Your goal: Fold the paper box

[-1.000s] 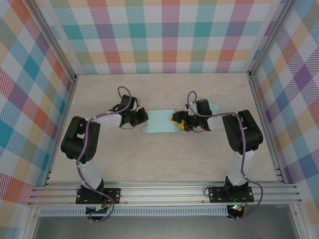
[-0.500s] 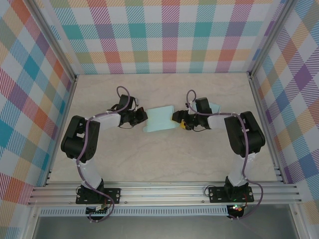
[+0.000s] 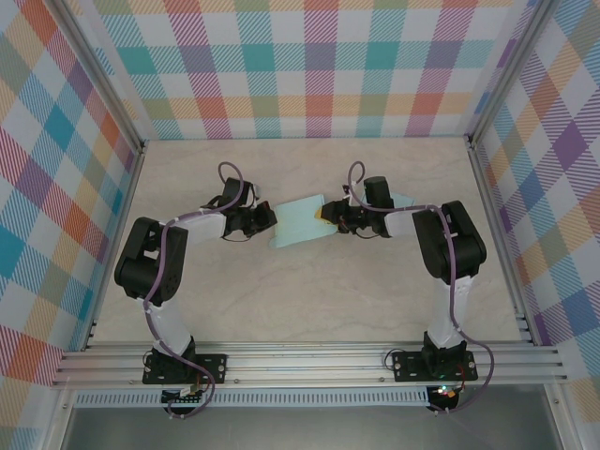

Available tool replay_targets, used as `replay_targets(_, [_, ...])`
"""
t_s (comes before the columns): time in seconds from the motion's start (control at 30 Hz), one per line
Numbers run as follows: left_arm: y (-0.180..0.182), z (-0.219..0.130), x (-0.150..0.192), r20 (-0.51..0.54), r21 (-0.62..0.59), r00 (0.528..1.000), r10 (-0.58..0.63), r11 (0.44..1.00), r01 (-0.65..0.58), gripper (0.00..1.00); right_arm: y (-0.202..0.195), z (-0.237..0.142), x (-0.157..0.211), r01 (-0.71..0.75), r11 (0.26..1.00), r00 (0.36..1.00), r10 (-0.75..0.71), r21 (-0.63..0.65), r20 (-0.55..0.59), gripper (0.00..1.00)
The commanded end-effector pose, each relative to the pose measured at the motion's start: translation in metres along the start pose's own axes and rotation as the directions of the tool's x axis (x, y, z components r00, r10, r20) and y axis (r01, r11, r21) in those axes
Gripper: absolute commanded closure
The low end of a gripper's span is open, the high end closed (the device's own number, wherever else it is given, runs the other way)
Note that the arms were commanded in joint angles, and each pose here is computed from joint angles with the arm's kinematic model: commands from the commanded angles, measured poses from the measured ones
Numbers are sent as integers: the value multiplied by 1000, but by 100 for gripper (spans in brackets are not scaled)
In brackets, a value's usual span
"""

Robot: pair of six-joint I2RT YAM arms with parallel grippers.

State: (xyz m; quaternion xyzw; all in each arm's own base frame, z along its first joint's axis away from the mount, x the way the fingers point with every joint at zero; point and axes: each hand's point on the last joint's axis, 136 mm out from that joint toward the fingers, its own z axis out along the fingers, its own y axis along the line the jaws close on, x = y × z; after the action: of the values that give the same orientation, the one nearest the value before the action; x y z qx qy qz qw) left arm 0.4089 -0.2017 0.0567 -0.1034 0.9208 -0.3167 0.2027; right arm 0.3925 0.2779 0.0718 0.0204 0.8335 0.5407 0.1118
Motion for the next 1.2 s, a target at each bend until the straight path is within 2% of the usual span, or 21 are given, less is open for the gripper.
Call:
replay_targets(0.0, [30, 0, 28, -77, -89, 995, -63, 994, 56, 98, 12, 0, 1, 10, 999, 1000, -10, -45, 3, 66])
replay_targets(0.2, [-13, -41, -3, 71, 13, 997, 19, 1000, -20, 51, 18, -13, 4, -36, 999, 999, 37, -26, 26, 67])
replay_targets(0.27, [-26, -57, -11, 134, 43, 989, 61, 997, -67, 43, 21, -19, 6, -60, 998, 998, 60, -22, 30, 69])
replay_targets(0.33, [-37, -75, -17, 205, 63, 971, 121, 989, -136, 39, 25, -26, 9, -91, 996, 996, 91, -26, 24, 69])
replay_targets(0.43, [-57, -104, -20, 338, 98, 903, 267, 944, -316, 33, 28, -37, 17, -152, 988, 988, 152, -24, -1, 69])
replay_targets(0.53, [-81, -133, -7, 483, 121, 759, 438, 825, -553, 28, 30, -49, 27, -231, 973, 973, 230, -27, -34, 69])
replay_targets(0.6, [-98, -150, 18, 544, 127, 628, 557, 685, -718, 25, 30, -56, 33, -288, 957, 956, 286, -37, -58, 69])
replay_targets(0.67, [-108, -159, 47, 561, 113, 507, 655, 546, -830, 21, 29, -64, 39, -340, 940, 939, 336, -42, -75, 69])
replay_targets(0.73, [-115, -167, 75, 560, 66, 370, 741, 406, -912, 12, 29, -71, 46, -384, 922, 921, 379, -46, -90, 69])
replay_targets(0.8, [-115, -167, 96, 523, 26, 274, 807, 307, -951, 5, 31, -75, 54, -411, 910, 908, 405, -48, -108, 69])
replay_targets(0.83, [-115, -166, 106, 497, 11, 231, 837, 260, -966, 0, 33, -77, 58, -420, 906, 903, 412, -47, -120, 69])
replay_targets(0.97, [-108, -152, 138, 373, -26, 102, 922, 121, -992, 0, 38, -84, 73, -455, 890, 881, 445, -34, -159, 68])
replay_targets(1.07, [-100, -133, 154, 263, -97, -23, 964, 2, -995, 0, 41, -87, 80, -476, 879, 867, 463, -32, -186, 68])
replay_targets(1.13, [-97, -123, 151, 216, -171, -68, 974, -31, -985, 0, 43, -89, 83, -485, 874, 860, 471, -29, -195, 68])
replay_targets(1.17, [-96, -121, 144, 203, -226, -75, 976, -28, -974, 0, 43, -90, 84, -486, 873, 860, 472, -28, -196, 68])
